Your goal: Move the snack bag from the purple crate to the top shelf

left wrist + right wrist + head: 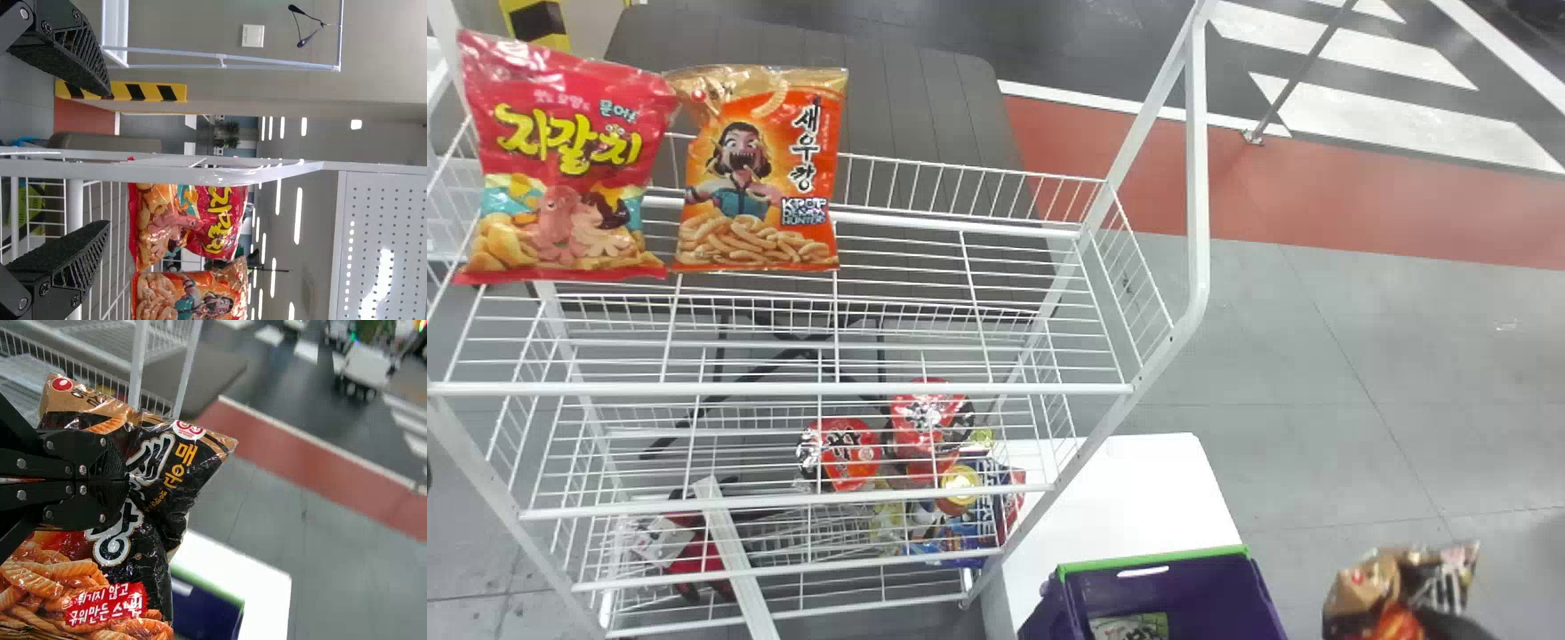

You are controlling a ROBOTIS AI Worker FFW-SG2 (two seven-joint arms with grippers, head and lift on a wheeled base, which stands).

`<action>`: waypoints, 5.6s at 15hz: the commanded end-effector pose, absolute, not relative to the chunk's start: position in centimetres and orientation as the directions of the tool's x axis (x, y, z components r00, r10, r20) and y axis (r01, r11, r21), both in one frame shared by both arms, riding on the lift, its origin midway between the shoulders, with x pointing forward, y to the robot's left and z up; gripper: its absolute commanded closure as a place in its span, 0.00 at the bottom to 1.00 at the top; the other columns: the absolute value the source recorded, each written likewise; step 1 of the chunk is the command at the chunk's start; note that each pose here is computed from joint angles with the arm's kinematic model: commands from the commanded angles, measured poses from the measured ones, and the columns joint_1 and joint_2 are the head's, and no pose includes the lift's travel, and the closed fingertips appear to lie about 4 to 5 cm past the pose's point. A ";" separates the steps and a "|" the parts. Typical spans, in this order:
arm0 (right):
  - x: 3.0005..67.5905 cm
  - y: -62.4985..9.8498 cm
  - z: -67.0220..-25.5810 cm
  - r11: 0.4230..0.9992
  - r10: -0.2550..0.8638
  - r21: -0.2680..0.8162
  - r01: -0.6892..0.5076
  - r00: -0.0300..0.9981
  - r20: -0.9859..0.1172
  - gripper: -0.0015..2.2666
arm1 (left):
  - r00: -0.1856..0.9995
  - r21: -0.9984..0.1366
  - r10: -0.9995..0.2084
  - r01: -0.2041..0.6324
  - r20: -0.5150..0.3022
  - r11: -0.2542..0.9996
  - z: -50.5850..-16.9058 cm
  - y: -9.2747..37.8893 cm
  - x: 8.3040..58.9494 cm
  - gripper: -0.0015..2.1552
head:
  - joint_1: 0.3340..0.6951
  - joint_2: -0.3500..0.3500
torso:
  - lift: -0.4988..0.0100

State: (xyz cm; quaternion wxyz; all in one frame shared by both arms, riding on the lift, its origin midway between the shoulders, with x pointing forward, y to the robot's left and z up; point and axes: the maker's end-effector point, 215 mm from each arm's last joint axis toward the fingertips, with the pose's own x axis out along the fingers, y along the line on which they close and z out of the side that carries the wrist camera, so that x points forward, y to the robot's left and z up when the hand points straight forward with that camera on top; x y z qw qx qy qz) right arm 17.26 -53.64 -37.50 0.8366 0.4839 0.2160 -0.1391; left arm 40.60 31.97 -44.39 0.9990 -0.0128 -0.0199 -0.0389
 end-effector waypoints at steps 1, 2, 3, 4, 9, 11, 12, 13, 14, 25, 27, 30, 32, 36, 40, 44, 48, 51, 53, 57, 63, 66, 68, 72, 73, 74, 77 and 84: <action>20.2 -51.5 -33.8 0.578 0.018 0.739 0.344 0.901 -0.433 0.99 | 0.996 -0.023 -0.075 0.076 0.042 0.997 -44.3 32.1 40.6 0.06 | 1.00 0.00 | 0.98; 21.4 -50.3 -32.9 0.609 0.046 0.730 0.310 0.905 -0.422 0.99 | 0.996 -0.025 -0.073 0.074 0.043 0.997 -44.3 32.1 40.6 0.06 | 1.00 0.00 | 0.98; 22.6 -48.8 -32.1 0.634 0.084 0.725 0.268 0.908 -0.410 0.99 | 0.996 -0.027 -0.072 0.073 0.043 0.997 -44.3 32.0 40.6 0.06 | 1.00 0.00 | 0.98; 23.7 -47.3 -31.8 0.650 0.124 0.723 0.234 0.906 -0.405 0.99 | 0.997 -0.028 -0.072 0.073 0.041 0.997 -44.5 31.9 40.5 0.06 | 1.00 0.00 | 0.98; 26.8 -39.4 -33.4 0.705 0.301 0.698 0.129 0.836 -0.458 0.99 | 0.997 -0.036 -0.064 0.066 0.039 0.997 -44.7 31.7 40.5 0.06 | 1.00 0.19 | 0.98; 25.2 -34.1 -37.4 0.745 0.380 0.654 0.132 0.721 -0.579 0.99 | 0.997 -0.035 -0.063 0.064 0.040 0.997 -44.7 31.7 40.6 0.06 | 1.00 0.26 | 0.98; 23.6 -31.5 -40.1 0.791 0.386 0.595 0.139 0.642 -0.663 0.99 | 0.997 -0.036 -0.062 0.064 0.039 0.997 -44.7 31.8 40.6 0.06 | 1.00 0.30 | 0.98; 25.3 -31.2 -40.2 0.851 0.322 0.516 0.102 0.674 -0.665 0.99 | 0.997 -0.036 -0.062 0.064 0.039 0.997 -44.7 31.8 40.6 0.06 | 1.00 0.40 | 0.98; 25.8 -30.4 -40.1 0.874 0.307 0.479 0.079 0.674 -0.672 0.99 | 0.997 -0.035 -0.063 0.064 0.040 0.997 -44.7 31.7 40.6 0.06 | 1.00 0.44 | 0.98; 36.4 -22.9 -31.9 0.910 0.316 0.373 -0.178 0.882 -0.350 0.99 | 0.997 -0.044 -0.059 0.061 0.049 0.997 -44.5 31.5 40.5 0.06 | 1.00 0.65 | 0.98; 37.9 -21.6 -31.0 0.898 0.334 0.388 -0.209 0.897 -0.291 0.99 | 0.997 -0.042 -0.059 0.061 0.046 0.997 -44.6 31.5 40.4 0.06 | 1.00 0.67 | 0.98; 40.7 -20.7 -28.3 0.887 0.299 0.397 -0.235 0.948 -0.109 0.97 | 0.997 -0.041 -0.063 0.065 0.048 0.997 -44.6 31.3 40.3 0.06 | 1.00 0.70 | 0.98; 42.0 -21.2 -26.3 0.886 0.240 0.398 -0.239 0.970 0.047 0.97 | 0.997 -0.043 -0.064 0.066 0.046 0.997 -44.6 31.2 40.1 0.06 | 1.00 0.71 | 0.98; 43.8 -23.6 -27.2 0.887 0.081 0.424 -0.184 0.965 0.249 0.95 | 0.997 -0.040 -0.066 0.068 0.050 0.997 -44.6 31.1 39.8 0.06 | 1.00 0.68 | 0.98; 47.3 -24.6 -32.7 0.841 0.046 0.513 -0.171 0.968 0.247 0.95 | 0.996 -0.038 -0.069 0.071 0.056 0.997 -44.4 31.1 39.5 0.06 | 1.00 0.63 | 0.98; 49.2 -20.9 -32.7 0.740 0.131 0.613 -0.279 0.952 0.275 0.95 | 0.995 -0.027 -0.074 0.076 0.064 0.997 -43.9 31.5 39.5 0.06 | 1.00 0.63 | 0.98; 51.3 -16.6 -32.2 0.579 0.278 0.700 -0.417 0.909 0.312 0.95 | 0.994 -0.019 -0.080 0.081 0.070 0.997 -43.6 31.7 39.5 0.06 | 1.00 0.71 | 0.98; 53.8 -17.5 -34.4 0.453 0.349 0.761 -0.464 0.878 0.328 0.95 | 0.993 -0.009 -0.087 0.088 0.076 0.996 -43.3 31.9 39.5 0.06 | 1.00 0.77 | 0.98; 55.4 -19.3 -36.4 0.367 0.354 0.800 -0.475 0.866 0.352 0.95 | 0.993 -0.006 -0.092 0.093 0.076 0.996 -43.2 31.8 39.5 0.06 | 1.00 0.76 | 0.98; 56.3 -20.5 -36.2 0.311 0.353 0.797 -0.517 0.842 0.408 0.95 | 0.993 -0.003 -0.091 0.092 0.072 0.996 -43.3 31.9 39.6 0.06 | 1.00 0.70 | 0.98; 57.7 -20.7 -34.6 0.107 0.337 0.831 -0.546 0.806 0.486 0.95 | 0.993 -0.009 -0.094 0.095 0.076 0.995 -43.2 31.4 40.3 0.06 | 1.00 0.68 | 0.98; 58.0 -20.8 -35.2 0.107 0.333 0.843 -0.527 0.818 0.469 0.91 | 0.993 -0.012 -0.092 0.093 0.075 0.996 -43.3 31.3 40.2 0.06 | 1.00 0.67 | 0.98; 58.1 -20.5 -35.3 0.109 0.341 0.845 -0.523 0.818 0.462 0.66 | 0.993 -0.014 -0.094 0.096 0.077 0.995 -43.2 31.1 40.1 0.06 | 1.00 0.66 | 0.98; 57.8 -20.3 -35.8 0.109 0.351 0.851 -0.513 0.821 0.450 0.04 | 0.993 -0.014 -0.091 0.093 0.076 0.996 -43.3 31.3 39.8 0.06 | 1.00 0.67 | 0.98; 57.8 -20.3 -36.0 0.111 0.350 0.855 -0.507 0.825 0.443 0.04 | 0.993 -0.014 -0.091 0.092 0.075 0.996 -43.3 31.3 39.7 0.06 | 1.00 0.67 | 0.98; 57.7 -20.4 -36.3 0.113 0.350 0.858 -0.501 0.828 0.438 0.04 | 0.993 -0.014 -0.092 0.094 0.078 0.995 -43.2 31.2 39.6 0.06 | 1.00 0.67 | 0.98; 57.5 -20.6 -36.8 0.116 0.345 0.865 -0.487 0.837 0.425 0.04 | 0.993 -0.015 -0.092 0.093 0.079 0.996 -43.1 31.2 39.4 0.06 | 1.00 0.67 | 0.98; 55.0 -19.0 -35.0 0.050 0.397 0.856 -0.515 0.796 0.456 0.04 | 0.993 -0.014 -0.087 0.088 0.085 0.996 -42.8 31.5 39.1 0.06 | 1.00 0.68 | 0.98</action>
